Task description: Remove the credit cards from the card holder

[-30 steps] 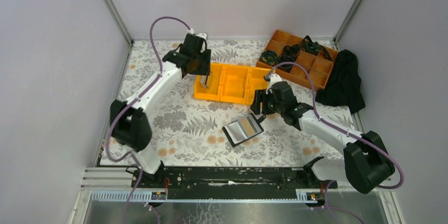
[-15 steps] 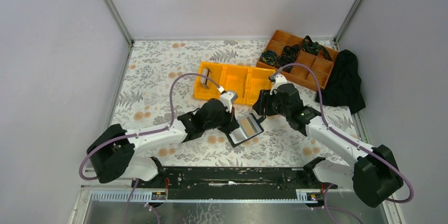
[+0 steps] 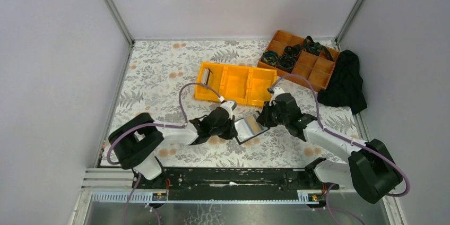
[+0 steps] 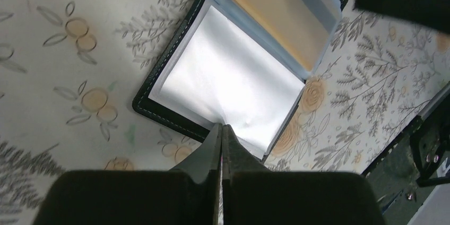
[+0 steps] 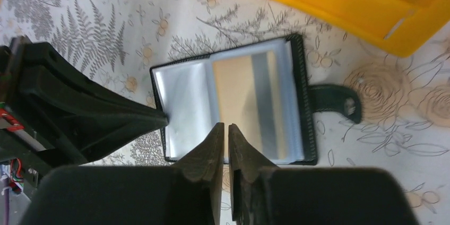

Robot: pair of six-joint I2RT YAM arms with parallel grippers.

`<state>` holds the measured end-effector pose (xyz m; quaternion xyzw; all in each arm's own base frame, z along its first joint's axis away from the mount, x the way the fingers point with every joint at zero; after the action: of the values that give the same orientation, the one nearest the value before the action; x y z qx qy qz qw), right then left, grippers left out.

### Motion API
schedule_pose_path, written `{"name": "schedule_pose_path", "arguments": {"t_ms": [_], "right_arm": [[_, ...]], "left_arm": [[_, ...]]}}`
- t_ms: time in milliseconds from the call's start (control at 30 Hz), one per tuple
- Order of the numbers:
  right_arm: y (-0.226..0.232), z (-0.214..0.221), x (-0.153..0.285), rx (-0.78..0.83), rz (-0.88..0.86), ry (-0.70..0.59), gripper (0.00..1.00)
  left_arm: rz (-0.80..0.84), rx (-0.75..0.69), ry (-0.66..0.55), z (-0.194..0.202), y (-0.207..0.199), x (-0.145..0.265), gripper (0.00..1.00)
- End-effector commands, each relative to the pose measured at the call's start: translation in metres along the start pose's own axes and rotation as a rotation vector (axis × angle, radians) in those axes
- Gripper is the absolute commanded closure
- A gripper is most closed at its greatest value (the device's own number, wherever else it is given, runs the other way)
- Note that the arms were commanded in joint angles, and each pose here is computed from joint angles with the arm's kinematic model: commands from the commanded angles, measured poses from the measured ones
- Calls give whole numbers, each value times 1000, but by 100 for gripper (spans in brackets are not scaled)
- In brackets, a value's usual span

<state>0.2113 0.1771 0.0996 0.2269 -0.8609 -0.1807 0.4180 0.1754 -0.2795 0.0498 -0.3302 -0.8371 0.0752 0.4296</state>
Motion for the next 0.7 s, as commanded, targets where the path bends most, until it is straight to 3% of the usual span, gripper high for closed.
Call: {"name": "schedule_pose_path", "arguments": {"t_ms": [0,133,300,367,567,667], "right_arm": [[4,6,-9,-20,-29,6,82],[-8,8,-13,-25,44,-7,78],[-21,-5,-9,-30,154,-55,58],[-26,-8,-10,-40,168,-58,55],[-28,-5,-20,-46,143,-5,57],[-25,-1,-25,-44,113,26,74]], "left_arm": [[-73,6,41,10,16,-16,100],[-106,37,66,17,28,-17,100],[-136,72,70,15,43,-12,100],[-148,77,67,12,50,-10,100],[-147,70,59,2,53,-10,100],[-126,74,58,0,50,-13,100]]}}
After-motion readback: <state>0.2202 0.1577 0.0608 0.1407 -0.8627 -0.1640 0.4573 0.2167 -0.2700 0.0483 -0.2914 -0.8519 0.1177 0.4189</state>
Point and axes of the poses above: each gripper's point midway between its finger pads, its own x axis back along the fingers, its own y axis along the line the jaws close on, z = x × y, the point moved 5 cm from there along x, back along the fingers, and after that the axes turned 5 degrees about -x, right-handed, at the moved point
